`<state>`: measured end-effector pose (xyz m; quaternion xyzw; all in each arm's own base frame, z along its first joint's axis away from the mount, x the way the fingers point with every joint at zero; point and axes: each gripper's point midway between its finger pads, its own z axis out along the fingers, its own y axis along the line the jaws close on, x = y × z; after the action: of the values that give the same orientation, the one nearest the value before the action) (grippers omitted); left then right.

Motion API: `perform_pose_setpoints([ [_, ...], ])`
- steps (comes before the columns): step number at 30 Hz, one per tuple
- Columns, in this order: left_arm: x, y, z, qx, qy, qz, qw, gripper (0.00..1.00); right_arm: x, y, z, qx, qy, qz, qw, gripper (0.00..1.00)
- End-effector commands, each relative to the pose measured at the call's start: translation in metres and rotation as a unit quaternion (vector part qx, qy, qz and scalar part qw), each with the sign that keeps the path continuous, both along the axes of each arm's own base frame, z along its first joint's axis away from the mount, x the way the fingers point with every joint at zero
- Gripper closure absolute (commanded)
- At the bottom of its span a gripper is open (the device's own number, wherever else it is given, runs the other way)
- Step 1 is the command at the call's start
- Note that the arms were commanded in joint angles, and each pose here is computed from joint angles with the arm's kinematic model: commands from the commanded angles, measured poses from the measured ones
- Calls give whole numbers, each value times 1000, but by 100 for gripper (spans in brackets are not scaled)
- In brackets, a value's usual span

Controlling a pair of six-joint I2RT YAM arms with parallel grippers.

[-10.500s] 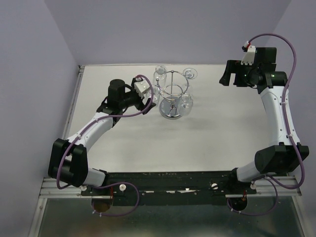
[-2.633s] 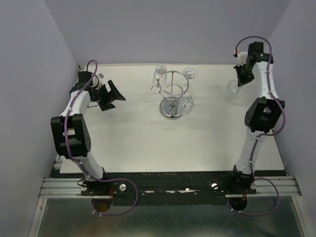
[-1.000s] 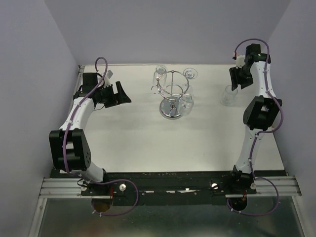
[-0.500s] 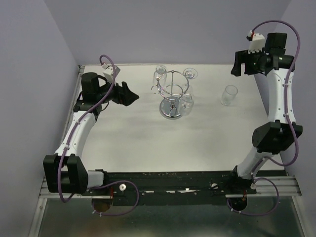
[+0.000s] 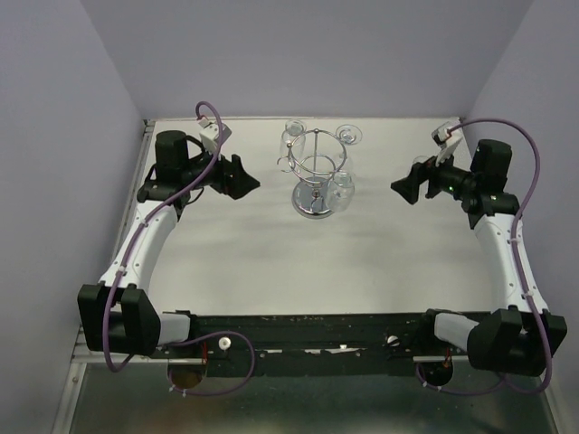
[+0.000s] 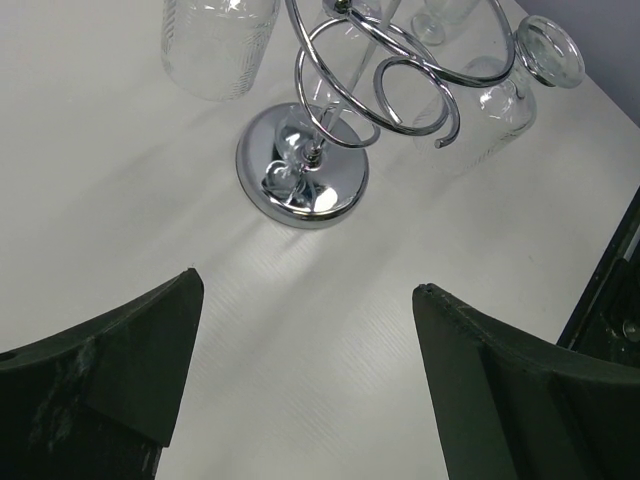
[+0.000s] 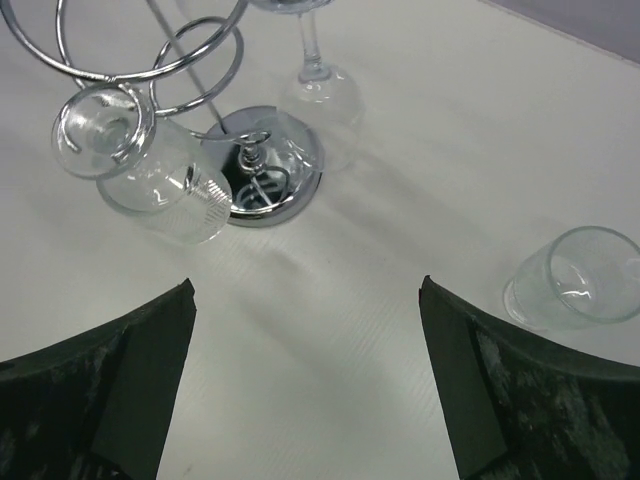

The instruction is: Take the wine glass off the wine glass rack

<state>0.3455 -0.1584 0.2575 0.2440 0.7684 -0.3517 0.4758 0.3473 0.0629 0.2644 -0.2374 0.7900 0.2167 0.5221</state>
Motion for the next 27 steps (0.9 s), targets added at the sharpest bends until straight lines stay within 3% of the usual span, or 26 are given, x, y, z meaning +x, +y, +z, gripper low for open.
perform_pose_setpoints([
  [1,-2,3,1,17,10,1,1000,1,-15,28,-1,-20,-97,96,990,0],
  [11,-4,23,-19,112,9,-4,994,1,-27,81,-49,-51,-148,187,970,1],
  [27,-8,21,-7,112,-5,11,994,1,-9,138,-62,-6,-146,251,957,1],
])
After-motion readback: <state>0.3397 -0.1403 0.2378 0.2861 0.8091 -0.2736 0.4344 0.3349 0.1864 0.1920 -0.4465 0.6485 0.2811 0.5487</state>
